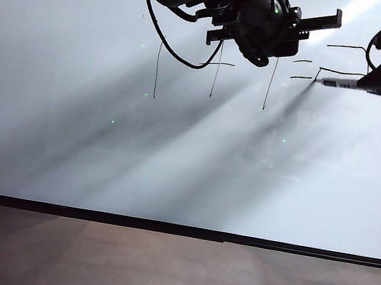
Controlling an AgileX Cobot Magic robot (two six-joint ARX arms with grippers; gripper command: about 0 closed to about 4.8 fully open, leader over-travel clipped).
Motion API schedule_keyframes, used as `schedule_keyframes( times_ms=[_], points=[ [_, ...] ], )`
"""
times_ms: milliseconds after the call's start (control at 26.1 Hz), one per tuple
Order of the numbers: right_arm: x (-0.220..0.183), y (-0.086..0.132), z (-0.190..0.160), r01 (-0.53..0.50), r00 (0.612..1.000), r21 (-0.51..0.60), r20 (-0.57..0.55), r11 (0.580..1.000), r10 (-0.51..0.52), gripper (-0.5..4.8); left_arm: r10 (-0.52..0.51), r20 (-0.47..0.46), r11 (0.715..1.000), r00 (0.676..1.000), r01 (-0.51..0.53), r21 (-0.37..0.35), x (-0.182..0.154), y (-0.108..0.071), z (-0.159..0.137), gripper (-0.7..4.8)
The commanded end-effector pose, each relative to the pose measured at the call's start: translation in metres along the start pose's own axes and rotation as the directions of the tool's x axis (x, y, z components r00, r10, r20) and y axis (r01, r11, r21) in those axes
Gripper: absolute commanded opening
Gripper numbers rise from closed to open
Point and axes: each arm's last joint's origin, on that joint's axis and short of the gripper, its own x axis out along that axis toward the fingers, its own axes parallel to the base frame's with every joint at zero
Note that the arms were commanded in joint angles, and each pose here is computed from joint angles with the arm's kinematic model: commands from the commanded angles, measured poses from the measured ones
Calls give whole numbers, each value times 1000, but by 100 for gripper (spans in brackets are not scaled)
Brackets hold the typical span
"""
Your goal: Reach to the right to find the marker pen, pick it up, and write the answer to the math problem on the whiteboard.
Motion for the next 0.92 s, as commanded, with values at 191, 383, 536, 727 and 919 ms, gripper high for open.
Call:
schedule_keyframes(
  times_ms=[191, 383, 536, 727, 919],
  points=[
    [-1, -3, -11, 43, 999, 14, -25, 999, -43, -7, 0, 17, 1000, 1000, 0, -5, 0, 0, 4, -5],
    [0, -4, -14, 48, 998, 16, -31, 999, -48, -7, 0, 17, 1000, 1000, 0, -5, 0, 0, 4, -5],
    [0, -4, -13, 53, 998, 14, -26, 998, -53, -7, 0, 17, 1000, 1000, 0, -5, 0, 0, 4, -4],
    [-1, -7, -13, 75, 997, 15, -21, 997, -75, -7, 0, 17, 1000, 1000, 0, -5, 0, 0, 4, -4],
    [-6, -16, -10, 114, 994, 20, -8, 993, -113, -7, 0, 17, 1000, 1000, 0, -5, 0, 0, 4, -5]
  ],
)
